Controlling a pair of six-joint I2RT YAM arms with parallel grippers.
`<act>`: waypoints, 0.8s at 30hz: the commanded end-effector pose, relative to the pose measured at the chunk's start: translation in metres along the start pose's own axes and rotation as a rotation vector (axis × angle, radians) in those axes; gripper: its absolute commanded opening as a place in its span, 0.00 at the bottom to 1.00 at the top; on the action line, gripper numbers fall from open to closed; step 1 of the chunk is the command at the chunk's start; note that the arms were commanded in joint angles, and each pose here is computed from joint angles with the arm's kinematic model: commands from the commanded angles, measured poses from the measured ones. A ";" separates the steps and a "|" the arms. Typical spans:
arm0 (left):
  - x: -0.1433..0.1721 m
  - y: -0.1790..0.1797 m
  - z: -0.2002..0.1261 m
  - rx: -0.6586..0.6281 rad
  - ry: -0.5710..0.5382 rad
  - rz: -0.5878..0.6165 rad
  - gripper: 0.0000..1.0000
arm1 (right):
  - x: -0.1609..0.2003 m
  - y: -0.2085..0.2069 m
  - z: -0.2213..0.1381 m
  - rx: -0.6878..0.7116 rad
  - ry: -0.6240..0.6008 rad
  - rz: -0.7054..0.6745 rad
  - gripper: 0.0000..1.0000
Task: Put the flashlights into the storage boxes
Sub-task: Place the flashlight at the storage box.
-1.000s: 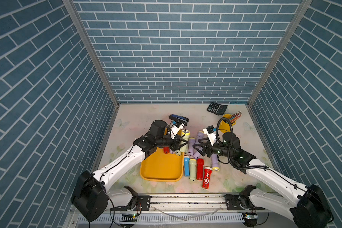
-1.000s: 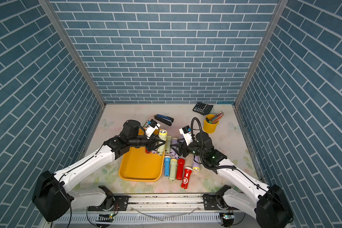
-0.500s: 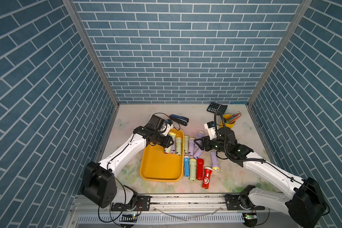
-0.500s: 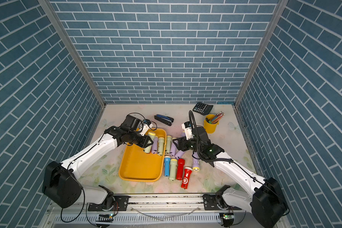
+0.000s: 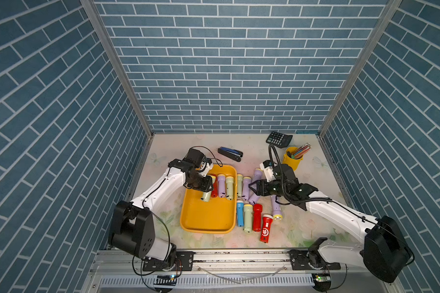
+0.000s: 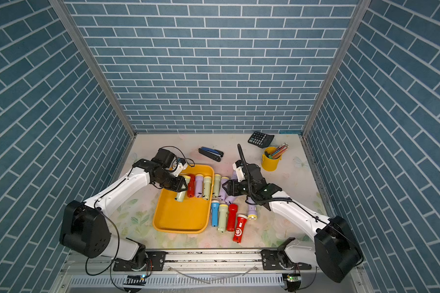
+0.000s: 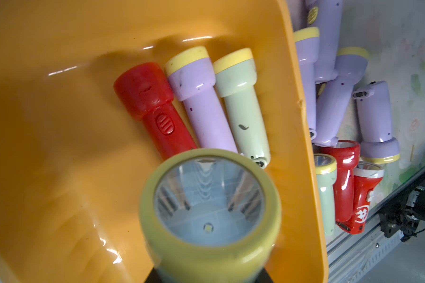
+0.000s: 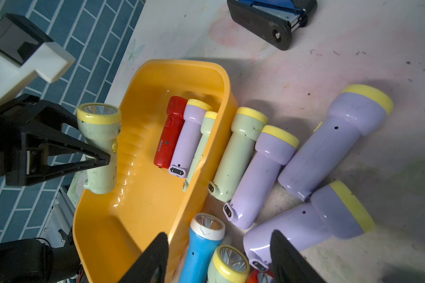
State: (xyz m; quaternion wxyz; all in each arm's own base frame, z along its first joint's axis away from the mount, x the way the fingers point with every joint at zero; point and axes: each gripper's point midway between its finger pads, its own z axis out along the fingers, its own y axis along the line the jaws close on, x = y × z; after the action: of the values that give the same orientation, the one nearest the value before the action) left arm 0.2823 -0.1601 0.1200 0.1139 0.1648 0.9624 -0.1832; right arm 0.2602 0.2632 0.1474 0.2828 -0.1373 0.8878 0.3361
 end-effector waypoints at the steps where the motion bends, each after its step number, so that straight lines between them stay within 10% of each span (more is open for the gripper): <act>1: -0.002 0.007 0.000 -0.014 0.020 -0.019 0.35 | -0.009 0.009 -0.001 -0.019 0.006 0.023 0.67; 24: -0.036 0.054 0.044 0.025 -0.017 -0.260 0.42 | -0.002 -0.006 0.005 0.067 0.085 -0.026 0.68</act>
State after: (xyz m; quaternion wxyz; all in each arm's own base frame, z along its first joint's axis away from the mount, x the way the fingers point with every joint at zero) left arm 0.3279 -0.1326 0.0667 0.0777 0.0538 0.9787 -0.1821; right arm 0.2585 0.2606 0.1284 0.2374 -0.1402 0.9123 0.3029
